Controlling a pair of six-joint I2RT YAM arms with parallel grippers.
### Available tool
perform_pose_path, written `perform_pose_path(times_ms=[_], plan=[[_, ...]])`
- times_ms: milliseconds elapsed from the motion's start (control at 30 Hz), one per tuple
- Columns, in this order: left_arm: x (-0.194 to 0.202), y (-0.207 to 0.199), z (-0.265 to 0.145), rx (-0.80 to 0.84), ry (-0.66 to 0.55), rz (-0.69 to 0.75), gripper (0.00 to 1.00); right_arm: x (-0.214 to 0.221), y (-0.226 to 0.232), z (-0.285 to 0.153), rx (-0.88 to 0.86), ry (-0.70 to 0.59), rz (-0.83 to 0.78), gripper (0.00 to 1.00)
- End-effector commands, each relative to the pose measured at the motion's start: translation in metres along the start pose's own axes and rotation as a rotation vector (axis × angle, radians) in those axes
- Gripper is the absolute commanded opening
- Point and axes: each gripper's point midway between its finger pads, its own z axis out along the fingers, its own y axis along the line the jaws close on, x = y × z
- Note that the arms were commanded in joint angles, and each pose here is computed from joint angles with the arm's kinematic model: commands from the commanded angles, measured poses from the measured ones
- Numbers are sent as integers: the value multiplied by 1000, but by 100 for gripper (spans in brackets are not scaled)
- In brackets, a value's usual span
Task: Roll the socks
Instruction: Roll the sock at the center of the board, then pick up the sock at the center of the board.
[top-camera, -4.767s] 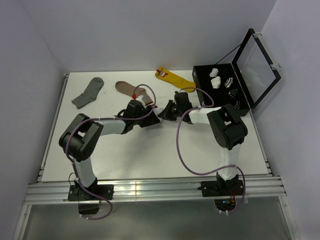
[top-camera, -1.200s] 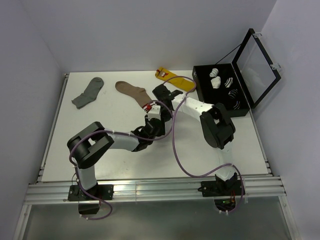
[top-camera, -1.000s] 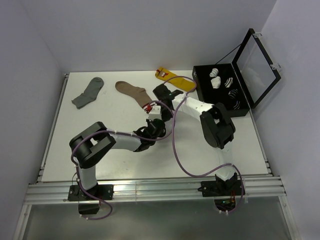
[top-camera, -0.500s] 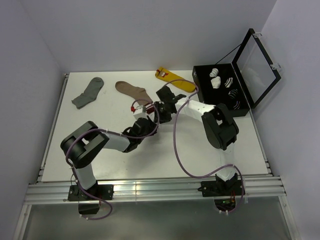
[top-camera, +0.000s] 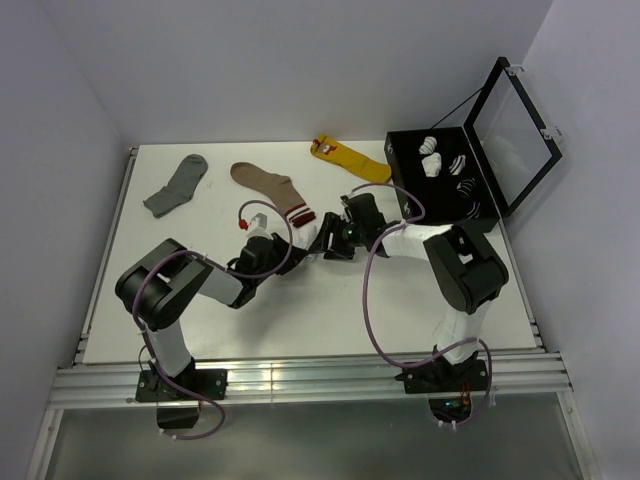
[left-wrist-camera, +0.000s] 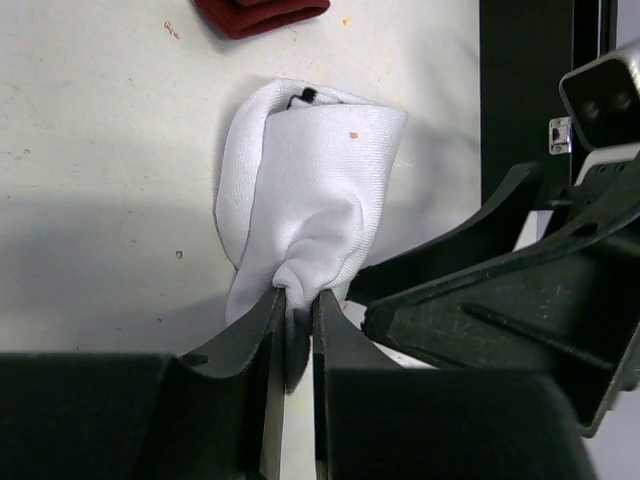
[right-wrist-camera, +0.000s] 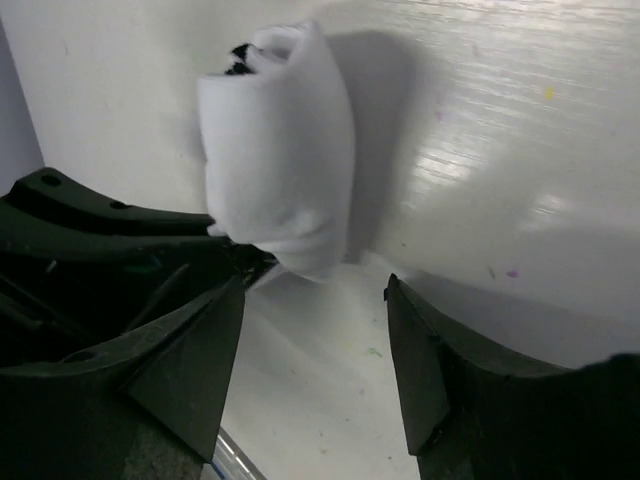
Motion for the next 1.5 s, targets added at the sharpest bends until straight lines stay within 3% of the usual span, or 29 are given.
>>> perform_pose_path(times_ms=[0,333,1033,1333,1467], plan=[[29,62,-10,-192,106,-3,1,-36,34,-18,-185,-174,-37,67],[26,57,-11,-186,107,2,1,-45,22,4,-224,-206,-75,74],[31,61,-14,-166,126,-58,0,-22,12,41,-331,-79,-65,72],[32,65,-18,-137,134,-108,0,-14,9,49,-356,-33,-70,51],[34,64,-17,-122,145,-118,0,-13,14,47,-379,-26,-86,26]])
